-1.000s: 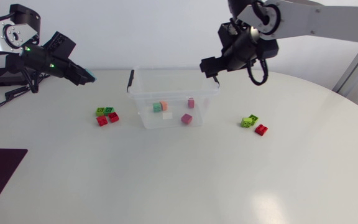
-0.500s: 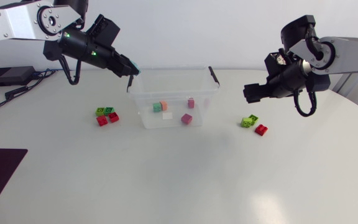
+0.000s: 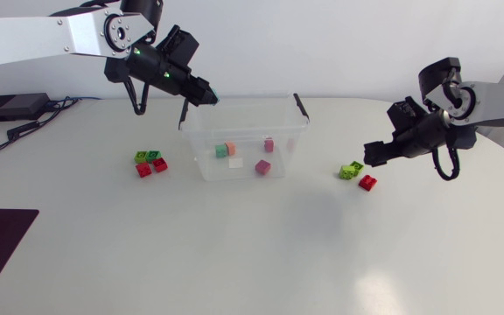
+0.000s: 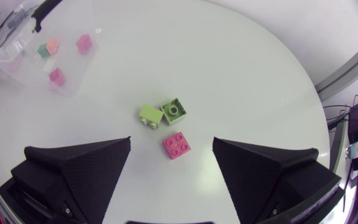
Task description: Pick up the duplo bricks and place them in the container
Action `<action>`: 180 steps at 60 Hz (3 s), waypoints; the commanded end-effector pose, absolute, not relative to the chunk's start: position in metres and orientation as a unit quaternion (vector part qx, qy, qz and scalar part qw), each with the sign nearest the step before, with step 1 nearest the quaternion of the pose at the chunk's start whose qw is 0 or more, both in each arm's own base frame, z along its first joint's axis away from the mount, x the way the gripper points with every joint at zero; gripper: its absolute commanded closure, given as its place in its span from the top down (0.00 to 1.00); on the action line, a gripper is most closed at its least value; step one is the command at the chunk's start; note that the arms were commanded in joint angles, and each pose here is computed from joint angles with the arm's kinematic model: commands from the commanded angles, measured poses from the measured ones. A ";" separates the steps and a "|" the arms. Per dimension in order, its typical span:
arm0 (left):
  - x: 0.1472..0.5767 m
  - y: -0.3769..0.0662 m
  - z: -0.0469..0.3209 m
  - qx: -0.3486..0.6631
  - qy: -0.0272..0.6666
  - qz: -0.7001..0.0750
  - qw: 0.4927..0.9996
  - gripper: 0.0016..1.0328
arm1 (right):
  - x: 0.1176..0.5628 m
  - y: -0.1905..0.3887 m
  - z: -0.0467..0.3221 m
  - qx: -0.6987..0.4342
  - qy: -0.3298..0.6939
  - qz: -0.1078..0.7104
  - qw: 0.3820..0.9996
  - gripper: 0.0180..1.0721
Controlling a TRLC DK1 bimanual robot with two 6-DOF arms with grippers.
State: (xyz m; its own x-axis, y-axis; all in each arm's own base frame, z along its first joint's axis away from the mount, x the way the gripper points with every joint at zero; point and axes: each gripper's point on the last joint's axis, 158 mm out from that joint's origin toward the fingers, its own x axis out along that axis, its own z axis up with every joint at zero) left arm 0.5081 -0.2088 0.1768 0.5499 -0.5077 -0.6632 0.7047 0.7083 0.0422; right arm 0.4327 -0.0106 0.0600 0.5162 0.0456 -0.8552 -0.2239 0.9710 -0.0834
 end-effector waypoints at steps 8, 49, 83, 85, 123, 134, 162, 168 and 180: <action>0.524 -0.211 0.187 0.150 0.307 -0.334 0.878 0.90 | 0.436 -0.016 0.025 -0.146 0.512 0.127 0.837 0.91; 0.474 -0.039 0.199 0.215 0.367 -0.244 0.871 0.95 | 0.453 -0.034 -0.023 -0.244 0.629 0.211 0.708 0.86; 0.443 0.038 0.068 0.228 0.476 -0.287 0.799 0.95 | 0.432 -0.026 -0.050 -0.247 0.654 0.236 0.675 0.32; 0.441 0.038 0.059 0.227 0.482 -0.293 0.794 0.95 | 0.431 -0.025 -0.051 -0.245 0.654 0.238 0.675 0.30; 0.474 0.012 -0.016 0.239 0.487 -0.333 0.771 0.94 | 0.397 0.037 0.077 -0.303 0.574 0.258 0.715 0.29; 0.492 0.013 -0.025 0.240 0.485 -0.331 0.773 0.88 | 0.391 0.074 0.130 -0.311 0.535 0.268 0.738 0.29; 0.485 -0.009 -0.050 0.235 0.505 -0.359 0.749 0.33 | 0.440 0.171 0.199 -0.246 0.429 0.288 0.820 0.29; 0.480 -0.006 -0.032 0.233 0.508 -0.360 0.747 0.32 | 0.450 0.180 0.202 -0.237 0.420 0.287 0.828 0.29; 0.471 -0.001 0.004 0.238 0.503 -0.362 0.748 0.31 | 0.462 0.194 0.207 -0.226 0.407 0.289 0.837 0.29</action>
State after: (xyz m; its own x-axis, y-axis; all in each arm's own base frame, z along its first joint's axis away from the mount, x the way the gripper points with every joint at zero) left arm 0.4617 -0.0068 -0.0344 0.1672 -0.3033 -0.9381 0.7617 0.6439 -0.0724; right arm 0.4558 0.1843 0.2052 0.4968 0.2842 -0.8200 -0.6748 0.7206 -0.1591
